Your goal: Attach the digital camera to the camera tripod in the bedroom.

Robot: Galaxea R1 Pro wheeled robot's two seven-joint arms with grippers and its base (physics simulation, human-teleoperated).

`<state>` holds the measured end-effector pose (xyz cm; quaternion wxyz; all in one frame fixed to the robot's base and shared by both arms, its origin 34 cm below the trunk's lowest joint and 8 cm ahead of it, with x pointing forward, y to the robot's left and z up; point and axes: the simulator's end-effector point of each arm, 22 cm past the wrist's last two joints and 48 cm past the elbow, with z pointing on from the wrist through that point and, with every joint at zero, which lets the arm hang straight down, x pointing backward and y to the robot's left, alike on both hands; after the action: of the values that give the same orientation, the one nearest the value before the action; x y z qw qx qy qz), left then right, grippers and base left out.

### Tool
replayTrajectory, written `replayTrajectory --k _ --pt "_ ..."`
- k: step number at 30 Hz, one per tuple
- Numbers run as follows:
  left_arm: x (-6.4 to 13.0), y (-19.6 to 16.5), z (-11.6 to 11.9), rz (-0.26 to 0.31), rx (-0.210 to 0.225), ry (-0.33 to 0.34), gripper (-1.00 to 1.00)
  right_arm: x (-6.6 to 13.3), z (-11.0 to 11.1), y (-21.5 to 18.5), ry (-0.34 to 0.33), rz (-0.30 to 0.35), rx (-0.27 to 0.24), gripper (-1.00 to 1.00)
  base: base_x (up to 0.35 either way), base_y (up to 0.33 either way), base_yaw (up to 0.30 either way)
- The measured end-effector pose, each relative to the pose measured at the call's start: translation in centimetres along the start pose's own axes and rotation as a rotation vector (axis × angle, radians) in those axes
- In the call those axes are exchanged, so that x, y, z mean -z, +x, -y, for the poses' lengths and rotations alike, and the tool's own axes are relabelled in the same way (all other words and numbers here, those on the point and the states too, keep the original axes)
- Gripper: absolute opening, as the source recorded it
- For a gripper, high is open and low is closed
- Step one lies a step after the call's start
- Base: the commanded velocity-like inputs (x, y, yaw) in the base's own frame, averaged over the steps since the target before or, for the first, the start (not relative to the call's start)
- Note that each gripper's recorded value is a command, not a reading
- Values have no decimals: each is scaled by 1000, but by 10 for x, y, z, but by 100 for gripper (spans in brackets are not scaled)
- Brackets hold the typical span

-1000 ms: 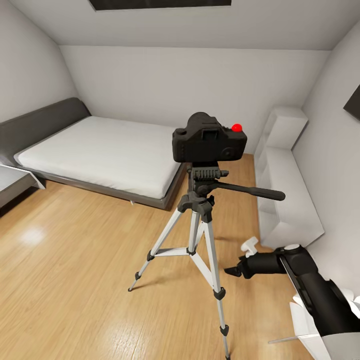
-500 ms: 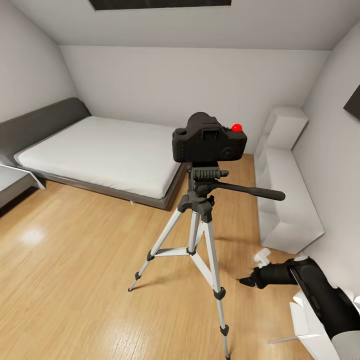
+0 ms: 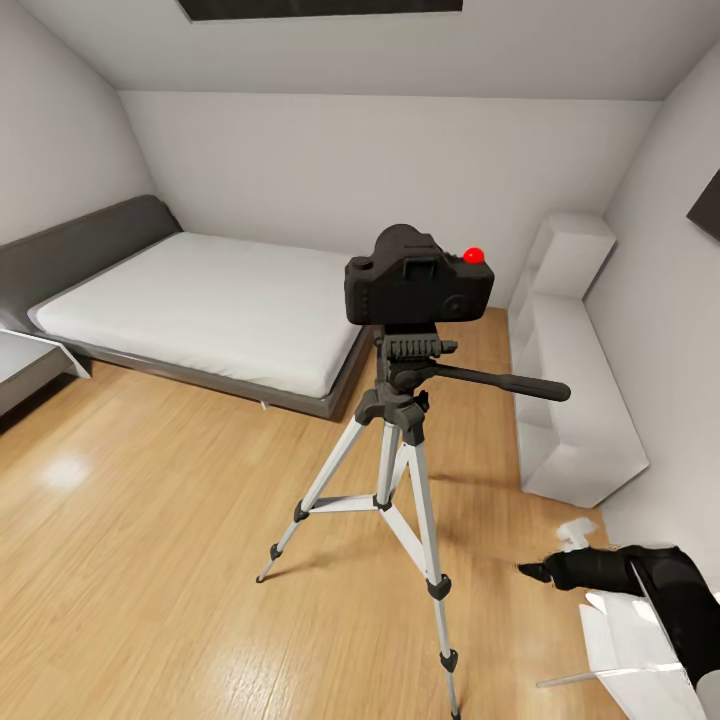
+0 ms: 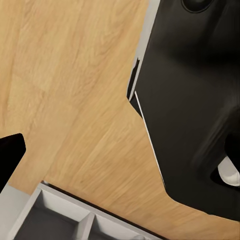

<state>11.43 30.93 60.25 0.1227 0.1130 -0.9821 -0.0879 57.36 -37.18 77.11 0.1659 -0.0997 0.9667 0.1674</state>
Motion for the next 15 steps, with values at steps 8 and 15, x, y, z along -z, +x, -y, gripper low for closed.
replayTrajectory --k 8,15 --pt "0 1 1 -2 1 0 100 6 42 36 66 -22 -118 100 0 0 0" --pt "0 0 1 4 1 0 100 -2 61 82 107 -54 -218 100 0 0 0"
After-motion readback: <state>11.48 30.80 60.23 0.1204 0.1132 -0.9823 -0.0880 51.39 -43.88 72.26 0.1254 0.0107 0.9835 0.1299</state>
